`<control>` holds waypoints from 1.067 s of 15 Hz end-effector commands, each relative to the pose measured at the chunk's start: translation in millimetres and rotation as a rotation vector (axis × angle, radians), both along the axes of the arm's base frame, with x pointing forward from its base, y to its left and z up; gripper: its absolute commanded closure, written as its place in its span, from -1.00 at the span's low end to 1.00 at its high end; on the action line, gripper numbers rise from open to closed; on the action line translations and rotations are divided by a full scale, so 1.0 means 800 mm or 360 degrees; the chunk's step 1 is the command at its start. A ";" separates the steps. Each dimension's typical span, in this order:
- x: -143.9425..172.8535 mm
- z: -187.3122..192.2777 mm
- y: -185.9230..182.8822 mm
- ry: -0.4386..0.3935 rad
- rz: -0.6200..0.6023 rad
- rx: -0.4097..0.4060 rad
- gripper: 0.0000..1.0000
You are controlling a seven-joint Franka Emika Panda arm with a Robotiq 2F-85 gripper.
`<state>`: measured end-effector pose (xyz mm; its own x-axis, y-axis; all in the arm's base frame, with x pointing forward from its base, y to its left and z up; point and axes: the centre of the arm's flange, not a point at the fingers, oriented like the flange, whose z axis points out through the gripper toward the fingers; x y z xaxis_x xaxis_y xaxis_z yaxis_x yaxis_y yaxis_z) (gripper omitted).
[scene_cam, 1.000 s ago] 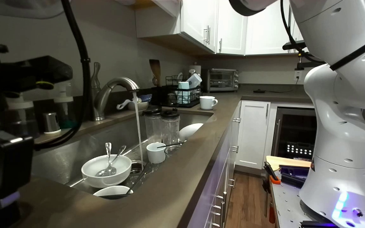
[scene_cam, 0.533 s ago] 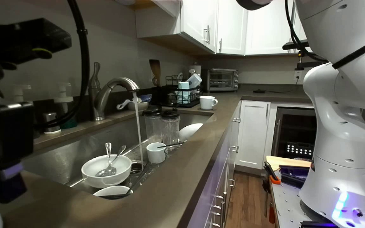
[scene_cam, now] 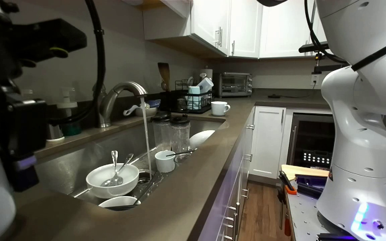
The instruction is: Move the mug from the left side of the sink, put some water in it, then put it on the right side of the sink
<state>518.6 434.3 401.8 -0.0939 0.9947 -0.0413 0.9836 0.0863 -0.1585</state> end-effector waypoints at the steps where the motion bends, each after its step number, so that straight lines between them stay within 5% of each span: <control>1: -0.029 0.016 -0.048 -0.0075 -0.0144 0.0045 0.88; 16: -0.084 0.012 -0.232 -0.0159 -0.0791 0.0136 0.87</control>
<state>475.7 280.1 402.7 0.3147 0.9488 0.0253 0.9445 -0.3104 -0.1074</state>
